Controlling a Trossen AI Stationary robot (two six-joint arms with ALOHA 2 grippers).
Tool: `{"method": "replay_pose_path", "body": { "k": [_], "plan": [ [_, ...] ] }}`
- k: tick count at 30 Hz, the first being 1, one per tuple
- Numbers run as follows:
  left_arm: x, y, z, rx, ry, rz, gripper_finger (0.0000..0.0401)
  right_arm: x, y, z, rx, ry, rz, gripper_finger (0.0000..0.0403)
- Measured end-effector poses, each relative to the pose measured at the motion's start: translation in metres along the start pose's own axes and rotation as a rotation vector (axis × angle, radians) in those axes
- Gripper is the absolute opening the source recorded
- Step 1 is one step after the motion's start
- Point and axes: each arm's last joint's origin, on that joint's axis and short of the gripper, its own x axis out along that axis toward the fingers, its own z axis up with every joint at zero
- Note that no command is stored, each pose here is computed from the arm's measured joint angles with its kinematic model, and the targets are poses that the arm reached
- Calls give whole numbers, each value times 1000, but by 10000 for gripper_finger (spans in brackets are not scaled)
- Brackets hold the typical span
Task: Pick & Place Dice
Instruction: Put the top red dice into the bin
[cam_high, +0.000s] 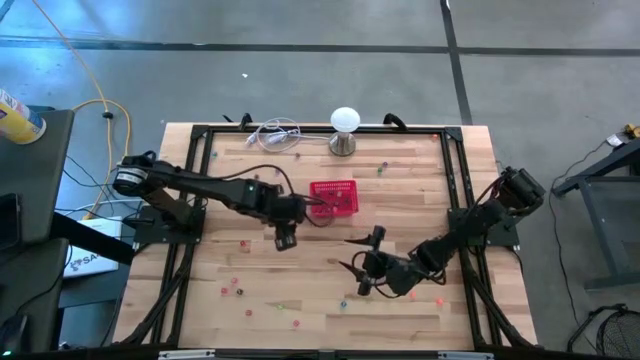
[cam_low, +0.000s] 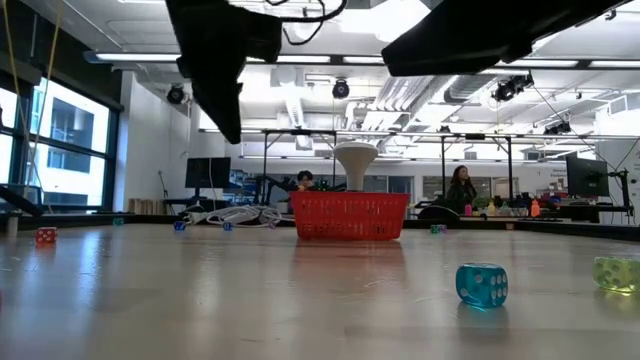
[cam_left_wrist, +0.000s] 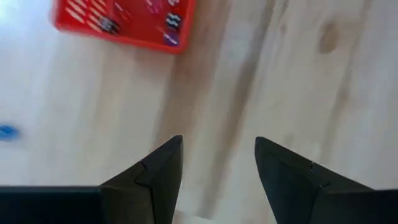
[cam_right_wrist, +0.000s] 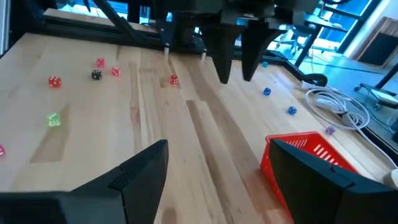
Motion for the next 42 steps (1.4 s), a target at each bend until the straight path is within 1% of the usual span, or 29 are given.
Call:
{"method": "replay_pose_path", "body": {
  "k": [1,3,4,6,8,12,14,17,19,22,27,30,32,35,39,42],
  "plan": [
    [0,1,0,36,-7,28,191,1,-1,0,-2,4,-4,270],
    [0,2,-3,78,18,51,191,1,-1,-1,2,12,-7,270],
    [0,3,-5,72,42,53,191,1,-1,-2,8,15,-8,270],
    [-1,5,-10,19,98,62,191,1,-1,-3,17,22,-8,270],
    [-2,8,-19,12,187,98,191,1,-1,-3,27,26,-8,270],
    [2,9,-46,-9,352,202,191,1,-2,-3,29,25,-10,270],
    [8,5,-60,15,404,210,191,1,-2,-3,29,25,-12,270],
    [20,-3,-82,74,468,184,191,2,-2,-3,31,24,-13,270],
    [24,-9,-93,112,478,174,191,2,-3,-3,36,23,-15,270],
    [23,-22,-105,177,487,164,191,3,-4,-3,42,24,-19,270],
    [18,-46,-118,268,430,125,190,7,-6,-2,66,32,-6,270],
    [19,-56,-126,313,397,101,190,9,-7,-2,72,41,25,270],
    [20,-61,-133,352,370,110,190,9,-7,-3,82,45,42,270],
    [25,-61,-147,374,361,144,190,9,-6,-3,91,50,59,270],
    [33,-52,-160,339,396,201,190,9,-6,-3,89,50,59,270],
    [39,-48,-164,320,394,205,190,10,-7,-3,89,51,55,270]
  ]
}}
